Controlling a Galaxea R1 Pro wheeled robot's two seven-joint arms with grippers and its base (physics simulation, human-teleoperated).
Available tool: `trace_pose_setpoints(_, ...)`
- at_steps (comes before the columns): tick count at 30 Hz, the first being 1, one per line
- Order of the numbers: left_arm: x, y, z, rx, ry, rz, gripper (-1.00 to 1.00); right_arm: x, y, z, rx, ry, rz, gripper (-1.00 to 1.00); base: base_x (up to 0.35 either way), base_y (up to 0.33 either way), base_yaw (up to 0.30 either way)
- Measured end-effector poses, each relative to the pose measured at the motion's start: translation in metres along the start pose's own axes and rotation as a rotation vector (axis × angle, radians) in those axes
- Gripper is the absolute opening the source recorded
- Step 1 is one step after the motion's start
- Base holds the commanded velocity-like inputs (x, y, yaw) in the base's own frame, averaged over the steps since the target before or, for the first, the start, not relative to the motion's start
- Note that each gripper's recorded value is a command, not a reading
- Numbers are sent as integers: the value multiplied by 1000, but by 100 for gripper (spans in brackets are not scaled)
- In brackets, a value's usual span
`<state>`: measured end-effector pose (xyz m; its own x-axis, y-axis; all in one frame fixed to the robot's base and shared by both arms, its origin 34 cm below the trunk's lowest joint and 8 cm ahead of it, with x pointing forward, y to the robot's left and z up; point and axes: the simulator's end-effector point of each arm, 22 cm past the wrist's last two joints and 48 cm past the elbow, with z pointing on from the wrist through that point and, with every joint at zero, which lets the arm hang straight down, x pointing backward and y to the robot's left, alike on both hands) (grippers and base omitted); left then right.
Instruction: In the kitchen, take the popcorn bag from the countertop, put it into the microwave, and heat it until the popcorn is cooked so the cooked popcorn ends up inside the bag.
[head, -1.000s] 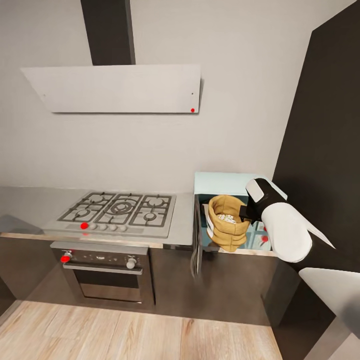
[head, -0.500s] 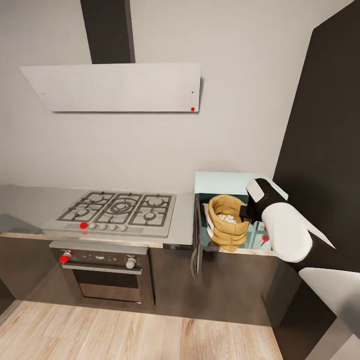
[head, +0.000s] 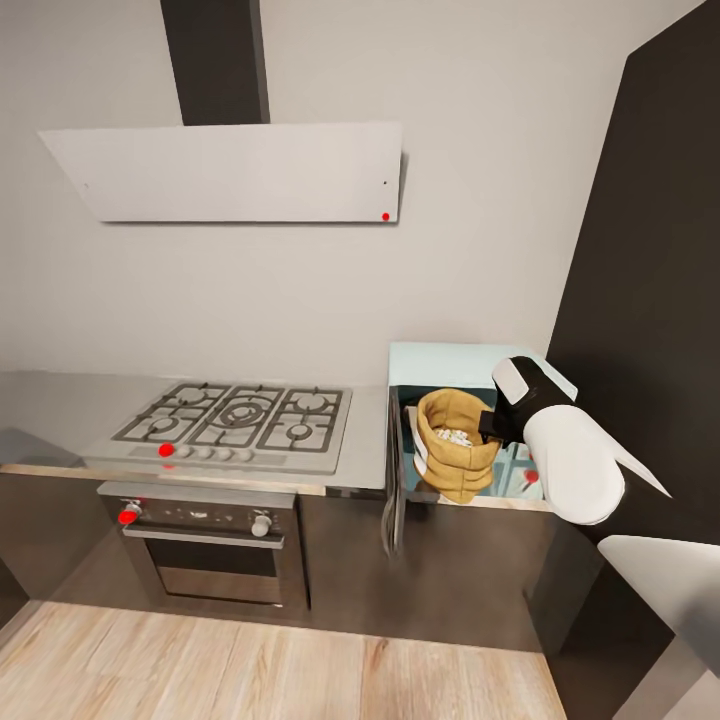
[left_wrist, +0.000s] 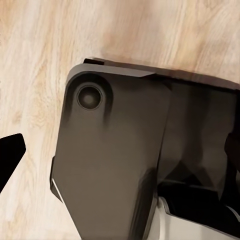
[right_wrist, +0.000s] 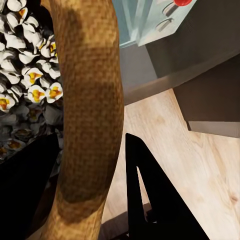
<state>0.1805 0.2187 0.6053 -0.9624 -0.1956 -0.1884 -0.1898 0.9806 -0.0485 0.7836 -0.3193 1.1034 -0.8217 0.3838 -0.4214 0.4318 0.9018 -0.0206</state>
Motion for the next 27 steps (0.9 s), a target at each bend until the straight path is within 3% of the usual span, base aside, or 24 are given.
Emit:
trace_pose_setpoints(5, -1, -1, 0, 2, 0, 0, 100, 1, 0, 1, 2, 2, -2, -100, 220, 0, 0)
trace_pose_setpoints(27, -1, -4, 0, 7, 1, 6, 100, 0, -4, 2, 5, 3, 3, -100, 49, -37, 0)
